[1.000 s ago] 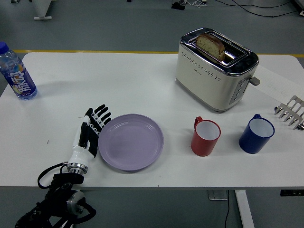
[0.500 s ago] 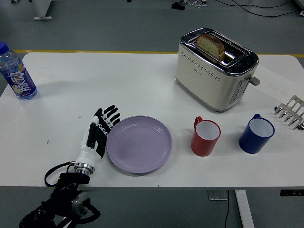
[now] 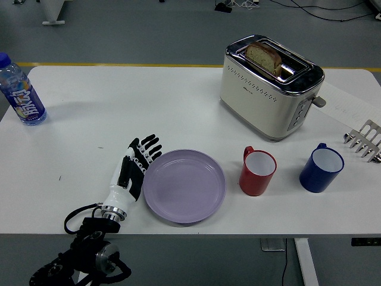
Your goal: Push plate across desktop
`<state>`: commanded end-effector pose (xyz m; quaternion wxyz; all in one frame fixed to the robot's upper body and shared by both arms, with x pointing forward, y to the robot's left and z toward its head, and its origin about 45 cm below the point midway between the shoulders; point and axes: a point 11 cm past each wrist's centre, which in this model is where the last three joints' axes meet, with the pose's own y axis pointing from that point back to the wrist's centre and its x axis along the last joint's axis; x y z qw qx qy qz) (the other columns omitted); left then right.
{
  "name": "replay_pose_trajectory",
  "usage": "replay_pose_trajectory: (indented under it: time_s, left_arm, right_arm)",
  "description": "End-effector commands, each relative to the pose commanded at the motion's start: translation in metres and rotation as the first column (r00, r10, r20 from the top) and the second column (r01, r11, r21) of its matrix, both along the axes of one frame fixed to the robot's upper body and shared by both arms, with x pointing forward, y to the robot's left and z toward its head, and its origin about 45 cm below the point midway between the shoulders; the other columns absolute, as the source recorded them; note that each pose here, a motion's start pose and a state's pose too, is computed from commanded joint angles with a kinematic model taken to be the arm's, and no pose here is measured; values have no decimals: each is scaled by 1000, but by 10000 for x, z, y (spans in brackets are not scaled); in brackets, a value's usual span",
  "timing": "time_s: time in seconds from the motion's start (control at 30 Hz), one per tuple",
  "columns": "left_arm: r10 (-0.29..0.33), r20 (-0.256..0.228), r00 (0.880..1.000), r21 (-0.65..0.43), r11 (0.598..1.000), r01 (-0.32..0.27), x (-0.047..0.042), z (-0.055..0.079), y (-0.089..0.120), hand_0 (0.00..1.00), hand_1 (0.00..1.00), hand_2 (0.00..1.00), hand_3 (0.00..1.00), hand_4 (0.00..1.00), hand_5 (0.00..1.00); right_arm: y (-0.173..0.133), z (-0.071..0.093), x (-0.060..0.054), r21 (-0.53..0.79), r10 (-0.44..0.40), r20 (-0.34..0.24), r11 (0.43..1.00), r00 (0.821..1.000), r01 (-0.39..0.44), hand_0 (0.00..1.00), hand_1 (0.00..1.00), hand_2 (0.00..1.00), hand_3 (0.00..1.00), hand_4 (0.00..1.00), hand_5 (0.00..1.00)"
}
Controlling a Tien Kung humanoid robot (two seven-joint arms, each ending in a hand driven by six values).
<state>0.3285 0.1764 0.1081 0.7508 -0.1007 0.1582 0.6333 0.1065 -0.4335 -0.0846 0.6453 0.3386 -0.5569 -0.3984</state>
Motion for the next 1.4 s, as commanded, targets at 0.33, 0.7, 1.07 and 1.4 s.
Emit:
replay_pose_trajectory:
  time_s: [0.33,0.7,1.07,1.4]
  left_arm:
    - [-25,-4,1000,2,1000,25,-24,-14,-72,788,813,843,755,520,998]
    - [-43,-9,999,2,999,43,-58,-31,-119,787,811,845,755,522,998]
    - [-10,16,1000,0,1000,10,21,49,-46,787,811,845,756,521,998]
    - [68,55,996,1,998,-68,147,196,170,787,811,844,756,521,998]
  right_arm:
    - [0,-6,-34,0,-2,-8,1000,1000,2,566,553,683,602,301,315]
    - [0,-13,-64,0,-3,-14,1000,1000,3,566,553,683,602,302,314]
    - [6,-10,-38,2,-3,-7,1000,1000,3,566,553,683,602,302,315]
    - [3,-5,-18,1,-1,-3,1000,1000,1,566,553,683,602,302,315]
